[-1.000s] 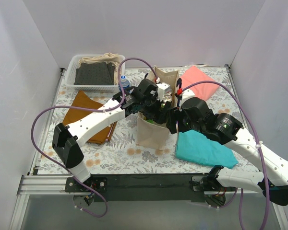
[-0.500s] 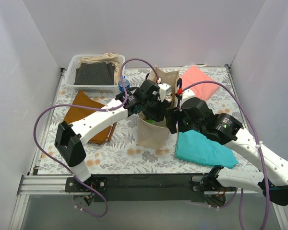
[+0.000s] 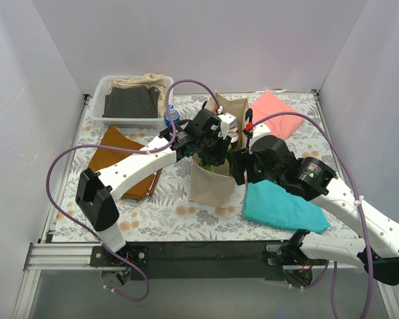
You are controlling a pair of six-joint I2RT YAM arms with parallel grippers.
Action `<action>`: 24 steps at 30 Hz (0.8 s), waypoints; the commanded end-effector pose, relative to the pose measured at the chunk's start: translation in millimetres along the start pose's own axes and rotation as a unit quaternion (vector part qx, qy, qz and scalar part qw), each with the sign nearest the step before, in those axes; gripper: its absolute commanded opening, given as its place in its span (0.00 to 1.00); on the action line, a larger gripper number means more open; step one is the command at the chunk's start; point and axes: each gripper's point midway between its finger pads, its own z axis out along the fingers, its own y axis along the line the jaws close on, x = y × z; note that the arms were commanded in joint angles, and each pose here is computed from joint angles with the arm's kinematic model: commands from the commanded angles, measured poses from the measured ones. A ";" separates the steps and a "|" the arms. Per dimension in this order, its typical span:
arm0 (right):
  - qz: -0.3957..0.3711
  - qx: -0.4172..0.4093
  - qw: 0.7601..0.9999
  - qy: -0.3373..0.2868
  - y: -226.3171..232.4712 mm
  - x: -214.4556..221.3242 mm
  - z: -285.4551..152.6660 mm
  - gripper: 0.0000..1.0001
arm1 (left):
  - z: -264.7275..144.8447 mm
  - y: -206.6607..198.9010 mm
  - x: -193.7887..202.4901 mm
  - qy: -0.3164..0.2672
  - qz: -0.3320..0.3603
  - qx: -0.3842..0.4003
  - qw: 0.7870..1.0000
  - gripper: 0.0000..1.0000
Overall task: Take the beverage out of the canvas bag
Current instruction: Take out the drink from the canvas bag.
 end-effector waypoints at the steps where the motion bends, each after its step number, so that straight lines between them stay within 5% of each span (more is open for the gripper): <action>1: 0.000 0.008 1.000 -0.014 -4.1 -3.5 -4.3 0.75 | -5.3 -21.4 -9.5 -0.010 -0.004 0.039 0.999 0.00; 24: 0.010 0.023 0.999 -0.024 -10.3 -4.8 -5.5 0.75 | -60.6 -28.4 -70.8 -0.103 0.008 0.023 0.994 0.00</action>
